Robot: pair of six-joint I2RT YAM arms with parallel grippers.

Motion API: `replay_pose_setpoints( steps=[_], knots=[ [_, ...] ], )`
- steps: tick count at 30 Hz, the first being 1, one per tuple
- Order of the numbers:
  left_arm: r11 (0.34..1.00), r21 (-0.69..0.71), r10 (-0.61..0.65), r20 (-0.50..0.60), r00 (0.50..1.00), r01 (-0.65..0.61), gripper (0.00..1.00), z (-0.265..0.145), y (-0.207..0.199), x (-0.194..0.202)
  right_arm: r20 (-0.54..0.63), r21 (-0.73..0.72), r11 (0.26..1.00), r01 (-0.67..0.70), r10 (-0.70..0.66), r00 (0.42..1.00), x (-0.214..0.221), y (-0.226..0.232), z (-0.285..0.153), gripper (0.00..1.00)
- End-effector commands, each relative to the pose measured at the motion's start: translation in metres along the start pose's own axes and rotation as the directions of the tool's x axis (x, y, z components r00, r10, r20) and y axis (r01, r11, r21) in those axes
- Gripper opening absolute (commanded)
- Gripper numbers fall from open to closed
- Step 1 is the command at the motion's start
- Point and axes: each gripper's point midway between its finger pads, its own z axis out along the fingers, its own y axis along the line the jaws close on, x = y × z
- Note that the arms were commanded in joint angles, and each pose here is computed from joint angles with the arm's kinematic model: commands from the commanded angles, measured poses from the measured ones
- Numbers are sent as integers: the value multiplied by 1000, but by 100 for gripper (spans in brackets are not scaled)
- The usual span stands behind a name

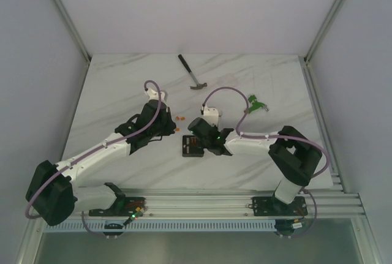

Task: Snap on the fuse box
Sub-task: Adjust the fuse box base at the center of the board.

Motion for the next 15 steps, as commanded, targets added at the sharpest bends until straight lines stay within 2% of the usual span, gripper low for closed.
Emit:
replay_pose_setpoints(
  steps=[1,2,5,11,15],
  knots=[
    [1000,24,-6,-25,1000,7,0,-4,-11,5,104,69,980,-185,177,979,-19,3,-5,6],
    [1000,26,-6,-28,1000,6,0,-4,-13,6,110,53,980,-192,185,977,-21,6,-7,11],
    [999,32,-9,-38,999,10,0,-3,-17,10,113,0,981,-196,195,974,-26,14,-14,19],
    [999,44,2,-78,997,2,0,2,-30,21,110,-72,986,-149,156,982,-32,20,-28,29],
    [998,62,-1,-111,994,8,0,3,-44,31,132,-101,988,-118,131,983,-42,3,-38,34]
  ],
)
